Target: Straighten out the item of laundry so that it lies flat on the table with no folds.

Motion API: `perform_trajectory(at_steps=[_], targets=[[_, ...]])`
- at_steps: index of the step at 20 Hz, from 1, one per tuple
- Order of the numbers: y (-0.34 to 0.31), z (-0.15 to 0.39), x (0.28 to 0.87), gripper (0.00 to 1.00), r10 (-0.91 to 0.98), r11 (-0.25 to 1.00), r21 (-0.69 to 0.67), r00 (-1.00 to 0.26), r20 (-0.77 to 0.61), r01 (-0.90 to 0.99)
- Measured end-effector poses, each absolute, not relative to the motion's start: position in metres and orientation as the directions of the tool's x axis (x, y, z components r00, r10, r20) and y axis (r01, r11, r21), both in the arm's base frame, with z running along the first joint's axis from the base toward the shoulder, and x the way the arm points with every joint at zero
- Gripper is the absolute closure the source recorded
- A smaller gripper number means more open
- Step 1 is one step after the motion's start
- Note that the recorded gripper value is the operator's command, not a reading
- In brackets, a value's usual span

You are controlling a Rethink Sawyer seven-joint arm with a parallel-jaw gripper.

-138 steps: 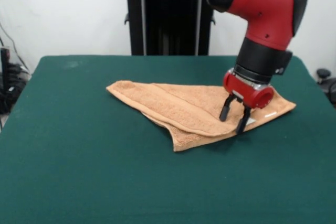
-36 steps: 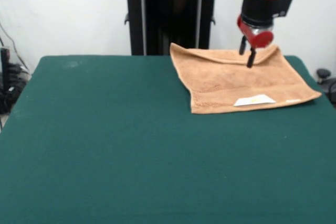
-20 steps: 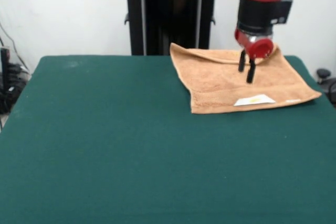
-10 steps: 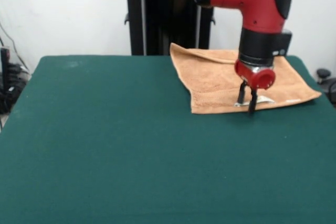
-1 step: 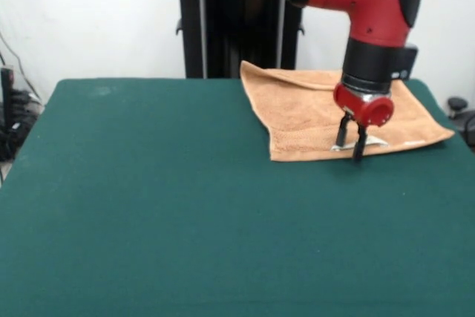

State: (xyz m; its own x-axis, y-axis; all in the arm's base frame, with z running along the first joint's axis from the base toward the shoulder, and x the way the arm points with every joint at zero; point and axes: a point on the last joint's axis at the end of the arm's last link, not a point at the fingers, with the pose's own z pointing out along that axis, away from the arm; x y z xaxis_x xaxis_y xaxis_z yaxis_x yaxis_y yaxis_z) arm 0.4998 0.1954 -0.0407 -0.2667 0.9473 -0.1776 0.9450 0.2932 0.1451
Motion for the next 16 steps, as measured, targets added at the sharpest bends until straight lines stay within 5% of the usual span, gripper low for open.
perform_trajectory(at_steps=[5, 6, 16], targets=[[0.195, -0.041, 0.503, 0.0, 0.947, 0.292, 0.118, -0.269, -0.176, 0.949], [0.192, -0.043, 0.499, 1.0, 0.947, 0.288, 0.067, -0.273, -0.171, 0.955], [0.176, -0.041, 0.507, 1.0, 0.947, 0.281, 0.0, -0.277, -0.16, 0.96]])
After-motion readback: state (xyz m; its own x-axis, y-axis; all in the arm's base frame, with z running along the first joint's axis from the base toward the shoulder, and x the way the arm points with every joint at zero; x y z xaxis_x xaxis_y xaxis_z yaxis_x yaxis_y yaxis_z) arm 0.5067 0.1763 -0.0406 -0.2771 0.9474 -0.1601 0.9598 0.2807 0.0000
